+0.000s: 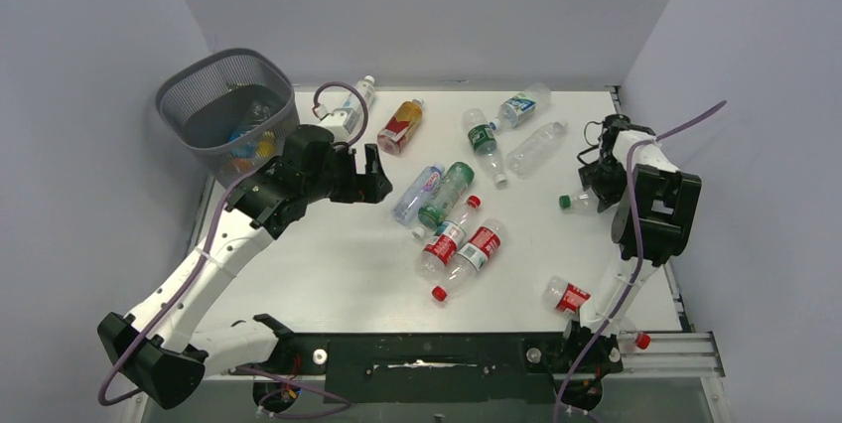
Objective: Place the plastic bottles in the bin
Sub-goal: Pick up the plastic bottle at the center of the board.
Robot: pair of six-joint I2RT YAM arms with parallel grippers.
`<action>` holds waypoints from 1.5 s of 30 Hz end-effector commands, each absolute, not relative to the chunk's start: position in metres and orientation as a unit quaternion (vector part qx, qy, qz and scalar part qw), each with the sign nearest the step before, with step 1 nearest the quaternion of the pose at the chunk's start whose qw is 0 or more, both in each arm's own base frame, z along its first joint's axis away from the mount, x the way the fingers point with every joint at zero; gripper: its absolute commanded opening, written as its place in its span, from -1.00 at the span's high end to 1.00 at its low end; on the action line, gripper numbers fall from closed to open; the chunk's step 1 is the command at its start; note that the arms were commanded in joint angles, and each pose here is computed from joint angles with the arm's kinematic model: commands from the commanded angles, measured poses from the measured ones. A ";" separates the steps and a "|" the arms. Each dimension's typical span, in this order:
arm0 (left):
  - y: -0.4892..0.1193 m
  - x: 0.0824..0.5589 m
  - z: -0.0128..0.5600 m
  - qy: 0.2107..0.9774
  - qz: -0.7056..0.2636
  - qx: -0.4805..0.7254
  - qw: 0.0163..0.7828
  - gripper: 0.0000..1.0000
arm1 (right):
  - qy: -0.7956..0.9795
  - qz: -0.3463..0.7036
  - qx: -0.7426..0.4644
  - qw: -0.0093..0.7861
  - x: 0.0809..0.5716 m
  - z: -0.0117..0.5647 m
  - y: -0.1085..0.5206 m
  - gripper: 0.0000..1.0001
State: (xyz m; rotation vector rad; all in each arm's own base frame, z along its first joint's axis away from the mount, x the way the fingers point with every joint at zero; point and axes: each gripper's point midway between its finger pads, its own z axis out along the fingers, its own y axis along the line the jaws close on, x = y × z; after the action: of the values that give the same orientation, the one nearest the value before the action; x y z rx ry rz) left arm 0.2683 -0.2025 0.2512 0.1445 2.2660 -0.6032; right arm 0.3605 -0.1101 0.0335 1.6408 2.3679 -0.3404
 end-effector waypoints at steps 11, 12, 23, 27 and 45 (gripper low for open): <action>-0.234 0.229 0.294 0.826 -0.396 0.074 0.395 -0.75 | 0.842 -0.080 0.458 0.275 0.377 0.147 -0.055 -0.17; -0.234 0.227 0.296 0.823 -0.401 0.074 0.396 -0.75 | 0.844 -0.072 0.448 0.286 0.376 0.156 -0.049 -0.17; -0.247 0.205 0.316 0.782 -0.474 0.103 0.392 -0.81 | 0.876 0.047 0.332 0.347 0.355 0.213 0.039 -0.18; -0.257 0.201 0.313 0.769 -0.504 0.108 0.379 -0.82 | 0.889 0.091 0.283 0.349 0.346 0.221 0.081 -0.19; -0.306 0.203 0.262 0.780 -0.493 0.156 0.352 -0.82 | 0.909 0.232 0.097 0.333 0.307 0.260 0.224 -0.22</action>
State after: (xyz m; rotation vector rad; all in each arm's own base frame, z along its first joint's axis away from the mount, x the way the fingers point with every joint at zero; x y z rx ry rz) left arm 0.1904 -0.2954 0.2475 0.3779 2.1303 -1.2839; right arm 0.3063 0.2020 0.2342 0.3200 2.4400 0.4952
